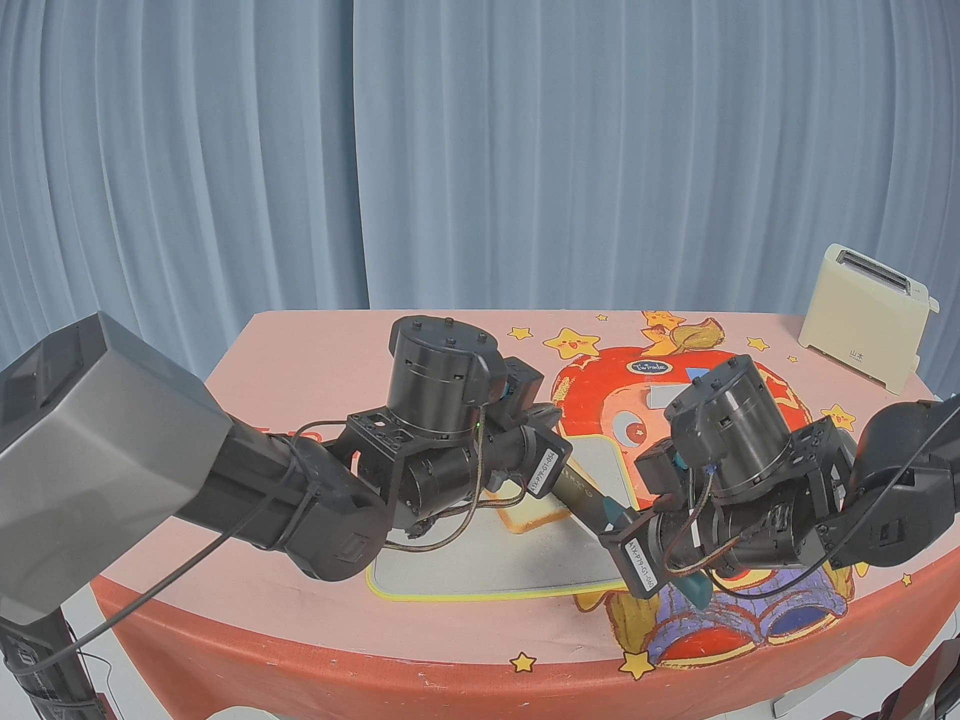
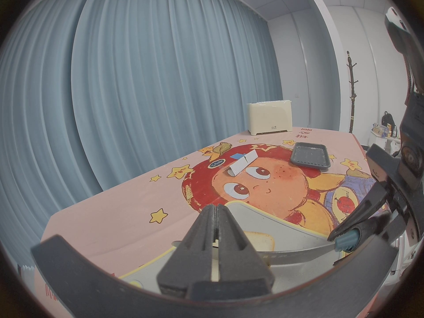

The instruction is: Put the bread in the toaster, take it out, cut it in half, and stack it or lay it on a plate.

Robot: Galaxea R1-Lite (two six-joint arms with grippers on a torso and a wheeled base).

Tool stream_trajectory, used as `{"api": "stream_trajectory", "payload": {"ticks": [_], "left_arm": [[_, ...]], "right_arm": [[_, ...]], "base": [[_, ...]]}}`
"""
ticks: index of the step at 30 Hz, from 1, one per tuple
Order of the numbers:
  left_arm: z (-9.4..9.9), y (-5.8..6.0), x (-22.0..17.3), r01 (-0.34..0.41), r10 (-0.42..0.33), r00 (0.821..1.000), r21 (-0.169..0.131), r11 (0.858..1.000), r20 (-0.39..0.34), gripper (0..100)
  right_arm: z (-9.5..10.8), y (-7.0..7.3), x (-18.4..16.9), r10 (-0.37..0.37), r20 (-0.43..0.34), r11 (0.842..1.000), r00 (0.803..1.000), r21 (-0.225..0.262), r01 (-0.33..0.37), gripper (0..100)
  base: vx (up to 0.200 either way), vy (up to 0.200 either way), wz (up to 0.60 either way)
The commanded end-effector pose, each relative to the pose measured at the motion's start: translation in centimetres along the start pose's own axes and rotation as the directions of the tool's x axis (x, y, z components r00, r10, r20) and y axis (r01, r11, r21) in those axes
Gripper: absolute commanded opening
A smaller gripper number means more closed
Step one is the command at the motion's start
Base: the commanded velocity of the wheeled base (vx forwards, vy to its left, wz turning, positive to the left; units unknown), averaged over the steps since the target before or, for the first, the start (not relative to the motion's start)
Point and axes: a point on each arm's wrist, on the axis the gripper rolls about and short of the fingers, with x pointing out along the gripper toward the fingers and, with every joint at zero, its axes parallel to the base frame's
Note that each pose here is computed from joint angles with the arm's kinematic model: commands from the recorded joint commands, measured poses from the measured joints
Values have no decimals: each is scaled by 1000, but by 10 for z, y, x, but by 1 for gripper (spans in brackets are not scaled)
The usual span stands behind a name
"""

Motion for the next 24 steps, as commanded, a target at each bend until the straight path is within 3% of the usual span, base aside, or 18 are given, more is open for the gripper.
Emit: {"api": "stream_trajectory", "payload": {"ticks": [1, 24], "left_arm": [[0, 0, 1, -1, 1, 1000, 0, 1000, 1, 0], [-7, 0, 10, 0, 0, 1000, 0, 1000, -16, 0]], "right_arm": [[0, -1, 2, 0, -5, 1000, 1000, 2, 0, 0], [-1, -1, 1, 1, -5, 1000, 1000, 2, -1, 0]], "base": [[0, 0, 0], [0, 0, 0]]}}
